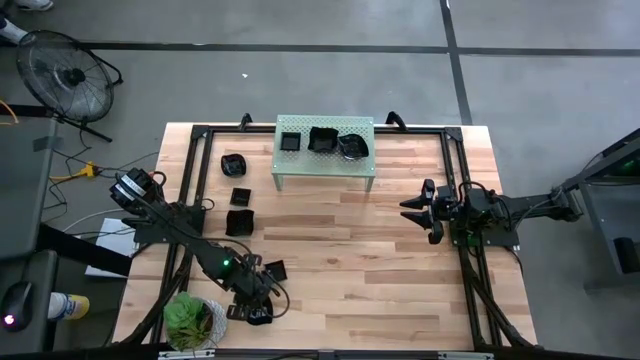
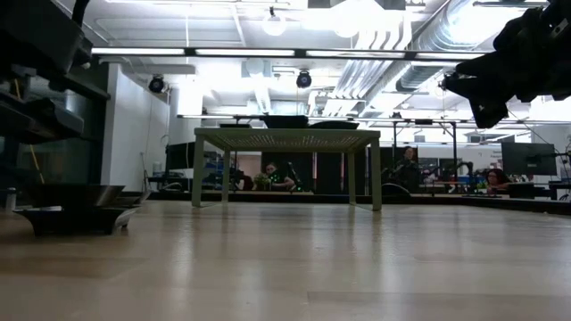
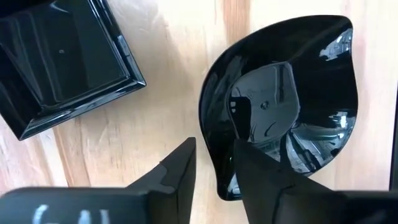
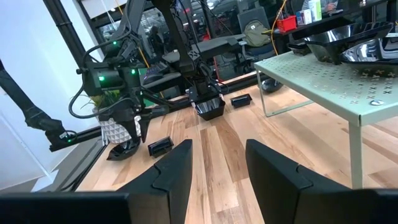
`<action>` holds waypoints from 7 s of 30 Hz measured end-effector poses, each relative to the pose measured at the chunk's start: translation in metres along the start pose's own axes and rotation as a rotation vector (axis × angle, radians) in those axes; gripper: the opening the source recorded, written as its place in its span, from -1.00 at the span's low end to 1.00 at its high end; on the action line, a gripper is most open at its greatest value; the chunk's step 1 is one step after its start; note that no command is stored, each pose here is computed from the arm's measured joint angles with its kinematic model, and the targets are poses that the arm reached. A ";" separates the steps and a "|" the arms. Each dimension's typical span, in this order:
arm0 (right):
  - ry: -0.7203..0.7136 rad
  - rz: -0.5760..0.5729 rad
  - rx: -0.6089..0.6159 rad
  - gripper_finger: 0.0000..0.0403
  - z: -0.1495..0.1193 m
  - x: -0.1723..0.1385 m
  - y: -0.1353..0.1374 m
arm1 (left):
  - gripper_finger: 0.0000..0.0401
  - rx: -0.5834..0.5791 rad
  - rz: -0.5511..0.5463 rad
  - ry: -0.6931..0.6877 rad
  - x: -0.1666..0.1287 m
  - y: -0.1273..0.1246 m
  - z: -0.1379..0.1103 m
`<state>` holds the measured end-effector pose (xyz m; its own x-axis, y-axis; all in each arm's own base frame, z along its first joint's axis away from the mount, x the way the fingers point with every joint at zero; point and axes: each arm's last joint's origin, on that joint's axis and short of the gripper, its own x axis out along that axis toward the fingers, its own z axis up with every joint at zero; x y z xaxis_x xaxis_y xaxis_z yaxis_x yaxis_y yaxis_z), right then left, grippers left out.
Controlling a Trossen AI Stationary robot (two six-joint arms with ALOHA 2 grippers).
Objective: Pick & Place Mini shaped plates
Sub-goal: Stack the leaf shaped plate on top of the leaf shaped plate on the shelf
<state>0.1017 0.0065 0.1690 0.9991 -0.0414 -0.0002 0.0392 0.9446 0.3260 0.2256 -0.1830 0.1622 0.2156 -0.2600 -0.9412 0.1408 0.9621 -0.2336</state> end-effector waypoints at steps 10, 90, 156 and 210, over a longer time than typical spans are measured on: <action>0.000 0.000 0.000 -0.28 0.000 0.000 0.000 | -0.97 -0.001 0.006 -0.005 0.000 0.000 0.000; -0.141 -0.167 0.309 -0.28 0.047 0.013 0.023 | -1.00 -0.987 0.746 -1.434 -0.088 0.053 0.120; -0.207 -0.502 0.061 -0.53 0.049 0.201 0.060 | -1.00 -0.817 1.070 -1.317 -0.091 0.071 0.119; -0.085 -0.542 0.080 -1.00 0.061 0.192 0.036 | -0.28 -0.599 1.213 -1.183 -0.105 0.053 0.111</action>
<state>0.2941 0.0124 0.2385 0.8315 -0.5439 -0.1129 0.5430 0.7532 0.3711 0.3180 -0.1137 0.2757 0.4650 0.8842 -0.0436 -0.8804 0.4671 0.0823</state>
